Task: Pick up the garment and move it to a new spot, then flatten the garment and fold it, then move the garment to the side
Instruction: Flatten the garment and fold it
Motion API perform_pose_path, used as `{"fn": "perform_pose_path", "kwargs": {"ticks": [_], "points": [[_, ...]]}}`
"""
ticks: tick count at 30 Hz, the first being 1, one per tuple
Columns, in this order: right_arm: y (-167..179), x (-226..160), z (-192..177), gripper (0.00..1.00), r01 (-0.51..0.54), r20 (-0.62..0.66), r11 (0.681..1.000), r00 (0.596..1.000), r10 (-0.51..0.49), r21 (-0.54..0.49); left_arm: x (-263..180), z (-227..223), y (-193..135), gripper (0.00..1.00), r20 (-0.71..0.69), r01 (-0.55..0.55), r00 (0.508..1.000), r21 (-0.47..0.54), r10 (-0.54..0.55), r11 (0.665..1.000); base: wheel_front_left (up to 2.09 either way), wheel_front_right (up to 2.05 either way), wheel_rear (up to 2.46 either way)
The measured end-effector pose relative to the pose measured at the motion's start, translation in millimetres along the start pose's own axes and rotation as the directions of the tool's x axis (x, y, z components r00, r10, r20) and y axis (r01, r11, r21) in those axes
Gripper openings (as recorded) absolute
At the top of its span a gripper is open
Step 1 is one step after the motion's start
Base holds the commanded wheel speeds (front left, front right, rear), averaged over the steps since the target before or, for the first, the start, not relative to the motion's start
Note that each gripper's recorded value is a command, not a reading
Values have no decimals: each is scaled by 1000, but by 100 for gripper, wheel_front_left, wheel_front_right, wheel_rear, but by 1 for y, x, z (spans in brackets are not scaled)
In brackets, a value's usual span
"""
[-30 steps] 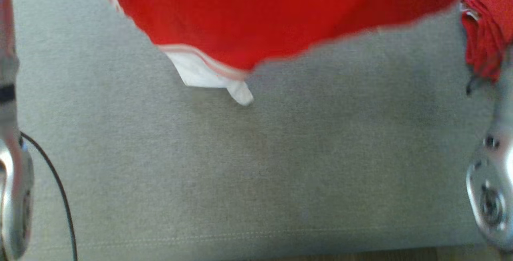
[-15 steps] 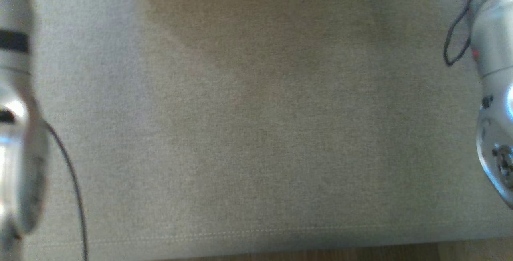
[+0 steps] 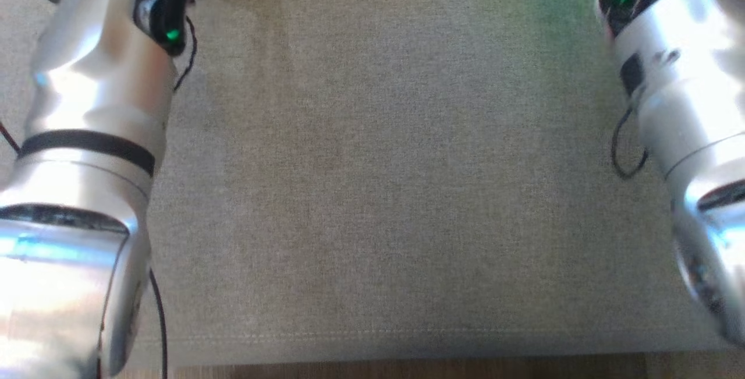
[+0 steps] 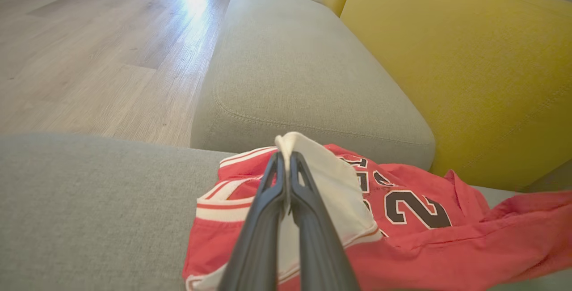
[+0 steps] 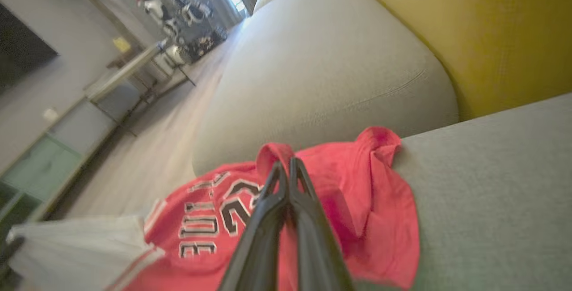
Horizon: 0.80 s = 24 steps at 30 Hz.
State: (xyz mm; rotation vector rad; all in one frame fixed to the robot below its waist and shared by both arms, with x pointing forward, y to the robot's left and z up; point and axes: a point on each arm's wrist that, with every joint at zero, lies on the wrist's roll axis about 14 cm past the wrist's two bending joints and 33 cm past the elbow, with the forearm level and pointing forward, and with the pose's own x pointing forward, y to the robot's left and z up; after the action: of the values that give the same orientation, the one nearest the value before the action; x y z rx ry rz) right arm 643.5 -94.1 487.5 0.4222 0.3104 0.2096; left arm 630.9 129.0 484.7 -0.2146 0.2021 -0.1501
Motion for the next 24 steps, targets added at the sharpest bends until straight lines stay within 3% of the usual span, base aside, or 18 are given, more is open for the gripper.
{"fn": "perform_pose_path", "kwargs": {"ticks": [5,10,20,24], "points": [[-6,-22,-46,0,-9,-76,995,997,2,-96,-17,-24,0,0,-28,-4,1000,-20,3,1000,0,0,0],[-26,-78,-92,0,7,-84,990,996,-19,-142,-69,-50,7,0,-16,-6,1000,-50,5,999,0,0,0],[-40,-154,-102,0,3,-17,975,1000,-7,-220,-193,-92,4,0,25,-33,999,15,33,999,0,0,0],[-56,-191,-116,0,48,-1,973,999,-49,-227,-240,-101,6,0,24,-82,996,18,82,996,0,0,0]]}}
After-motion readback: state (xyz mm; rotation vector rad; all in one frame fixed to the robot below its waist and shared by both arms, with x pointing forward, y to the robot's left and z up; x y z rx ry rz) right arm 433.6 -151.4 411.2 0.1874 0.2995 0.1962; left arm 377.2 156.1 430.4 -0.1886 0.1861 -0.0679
